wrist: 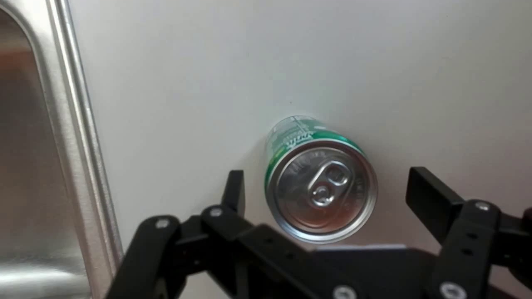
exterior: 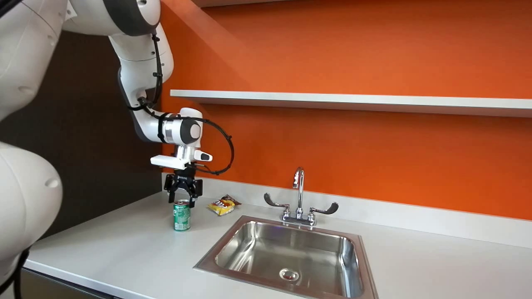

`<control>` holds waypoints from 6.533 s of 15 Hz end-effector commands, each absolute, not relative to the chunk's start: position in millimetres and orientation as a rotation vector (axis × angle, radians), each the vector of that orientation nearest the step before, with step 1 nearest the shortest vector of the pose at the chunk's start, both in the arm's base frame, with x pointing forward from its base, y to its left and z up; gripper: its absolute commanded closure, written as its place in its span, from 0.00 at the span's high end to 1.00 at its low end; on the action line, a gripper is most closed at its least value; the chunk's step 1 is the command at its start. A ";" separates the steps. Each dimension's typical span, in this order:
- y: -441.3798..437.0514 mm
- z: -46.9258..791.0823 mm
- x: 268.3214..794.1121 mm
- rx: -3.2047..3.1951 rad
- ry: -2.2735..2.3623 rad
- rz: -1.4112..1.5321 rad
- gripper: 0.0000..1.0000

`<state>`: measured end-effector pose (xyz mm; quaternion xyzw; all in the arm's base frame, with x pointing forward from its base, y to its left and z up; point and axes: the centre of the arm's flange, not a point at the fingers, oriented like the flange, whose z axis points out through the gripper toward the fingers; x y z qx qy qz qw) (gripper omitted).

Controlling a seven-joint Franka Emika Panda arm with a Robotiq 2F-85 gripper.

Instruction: Put the green can in the sink

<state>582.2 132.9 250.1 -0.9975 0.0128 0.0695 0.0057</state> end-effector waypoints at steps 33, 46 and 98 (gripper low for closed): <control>80.1 313.9 585.0 -3.006 0.290 0.119 0.38; -74.5 292.7 565.0 -2.820 0.801 0.121 0.38; -210.3 130.0 564.7 -2.704 1.379 0.241 0.38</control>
